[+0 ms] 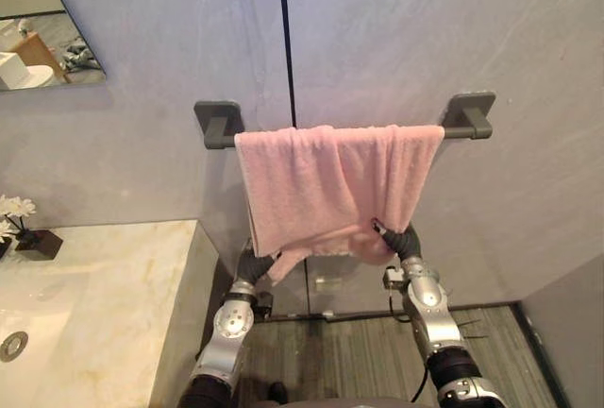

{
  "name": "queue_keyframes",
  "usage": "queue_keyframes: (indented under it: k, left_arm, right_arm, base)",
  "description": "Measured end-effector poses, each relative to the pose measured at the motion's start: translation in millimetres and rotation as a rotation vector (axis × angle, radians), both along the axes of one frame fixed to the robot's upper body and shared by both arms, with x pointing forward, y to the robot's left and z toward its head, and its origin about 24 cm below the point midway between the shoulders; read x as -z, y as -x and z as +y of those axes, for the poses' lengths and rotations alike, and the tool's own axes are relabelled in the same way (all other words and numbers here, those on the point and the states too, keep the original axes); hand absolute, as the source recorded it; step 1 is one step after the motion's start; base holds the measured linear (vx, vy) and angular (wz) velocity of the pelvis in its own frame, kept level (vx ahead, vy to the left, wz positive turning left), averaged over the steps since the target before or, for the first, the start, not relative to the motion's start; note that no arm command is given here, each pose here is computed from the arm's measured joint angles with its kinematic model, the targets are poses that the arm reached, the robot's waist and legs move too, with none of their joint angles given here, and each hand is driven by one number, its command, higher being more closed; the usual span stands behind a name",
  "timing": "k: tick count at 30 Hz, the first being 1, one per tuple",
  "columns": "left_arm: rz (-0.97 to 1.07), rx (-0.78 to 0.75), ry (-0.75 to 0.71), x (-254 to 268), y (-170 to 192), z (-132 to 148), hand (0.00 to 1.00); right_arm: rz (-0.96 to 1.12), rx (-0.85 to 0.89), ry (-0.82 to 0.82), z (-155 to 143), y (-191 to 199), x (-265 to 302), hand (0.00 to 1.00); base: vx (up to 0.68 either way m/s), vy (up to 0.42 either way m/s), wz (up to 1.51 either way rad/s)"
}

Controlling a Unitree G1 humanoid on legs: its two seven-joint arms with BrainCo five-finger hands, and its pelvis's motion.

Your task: Organize washtable

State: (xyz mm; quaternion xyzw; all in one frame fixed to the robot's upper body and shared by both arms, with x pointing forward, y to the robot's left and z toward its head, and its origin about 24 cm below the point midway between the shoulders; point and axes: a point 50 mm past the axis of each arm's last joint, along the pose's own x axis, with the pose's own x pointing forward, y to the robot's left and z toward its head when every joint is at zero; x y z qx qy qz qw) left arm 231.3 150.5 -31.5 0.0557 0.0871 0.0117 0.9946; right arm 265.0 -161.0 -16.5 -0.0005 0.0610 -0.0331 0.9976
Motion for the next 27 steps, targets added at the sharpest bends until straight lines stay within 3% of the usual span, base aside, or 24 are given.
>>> queue_keyframes:
  k: [12, 19, 27]
  left_arm:
    - [0.140, -0.079, 0.019, 25.6, 18.8, 10.5, 0.00]
    - [0.185, -0.198, 0.012, 33.6, 33.2, 30.1, 0.00]
    - [-0.096, -0.348, 0.024, -26.6, 28.4, 61.3, 0.00]
  right_arm:
    - [0.154, 0.143, 0.022, -20.0, 26.5, 28.9, 0.00]
    - [0.362, 0.265, 0.045, -41.0, 70.9, 64.4, 0.00]
    - [0.256, 0.511, 0.078, -91.3, 91.2, 39.7, 0.00]
  base:
    - [0.01, -0.003, 0.00]
    - [-0.01, -0.005, -0.01]
    - [-0.01, -0.003, -0.01]
